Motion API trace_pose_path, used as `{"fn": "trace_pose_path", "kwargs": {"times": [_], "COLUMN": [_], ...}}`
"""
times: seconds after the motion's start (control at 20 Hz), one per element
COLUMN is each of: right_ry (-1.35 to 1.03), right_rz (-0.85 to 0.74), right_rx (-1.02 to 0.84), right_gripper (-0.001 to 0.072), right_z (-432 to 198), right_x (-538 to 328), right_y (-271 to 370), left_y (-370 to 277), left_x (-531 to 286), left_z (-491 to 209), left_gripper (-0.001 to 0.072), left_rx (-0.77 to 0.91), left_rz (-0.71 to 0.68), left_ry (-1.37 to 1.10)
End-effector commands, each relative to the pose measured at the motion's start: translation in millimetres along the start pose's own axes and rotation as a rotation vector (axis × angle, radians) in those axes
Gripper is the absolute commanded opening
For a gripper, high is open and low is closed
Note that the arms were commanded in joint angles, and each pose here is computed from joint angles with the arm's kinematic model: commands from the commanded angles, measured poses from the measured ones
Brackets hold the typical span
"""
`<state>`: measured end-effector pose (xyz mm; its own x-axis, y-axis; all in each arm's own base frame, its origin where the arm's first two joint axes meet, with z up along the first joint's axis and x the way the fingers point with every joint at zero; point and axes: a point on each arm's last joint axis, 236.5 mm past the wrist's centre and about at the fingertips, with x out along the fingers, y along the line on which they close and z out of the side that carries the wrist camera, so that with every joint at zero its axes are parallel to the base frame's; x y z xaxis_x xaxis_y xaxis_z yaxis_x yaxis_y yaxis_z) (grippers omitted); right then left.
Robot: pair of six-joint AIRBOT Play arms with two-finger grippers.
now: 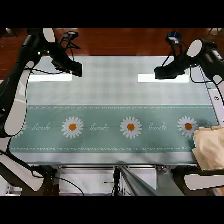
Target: Fold the shirts.
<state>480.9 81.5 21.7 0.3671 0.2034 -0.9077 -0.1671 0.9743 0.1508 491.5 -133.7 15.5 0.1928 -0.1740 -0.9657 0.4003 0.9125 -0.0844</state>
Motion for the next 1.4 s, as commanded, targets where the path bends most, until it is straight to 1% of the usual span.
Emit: {"fn": "trace_pose_path", "kwargs": {"times": [0.0, 1.35], "right_ry": [-0.23, -0.212], "right_rz": [-0.03, -0.044], "right_rx": [0.001, -0.01], "right_gripper": [0.0358, 0.0358], "right_z": [53, 49], "right_x": [-16, -15], "right_y": [-6, -9], "left_y": [2, 3], "left_x": [0, 11], "left_z": [15, 13], "left_gripper": [0.0685, 0.0686], "left_rx": [-0.035, -0.038], "left_rz": [0.009, 0.006], "left_ry": [-0.063, -0.043]}}
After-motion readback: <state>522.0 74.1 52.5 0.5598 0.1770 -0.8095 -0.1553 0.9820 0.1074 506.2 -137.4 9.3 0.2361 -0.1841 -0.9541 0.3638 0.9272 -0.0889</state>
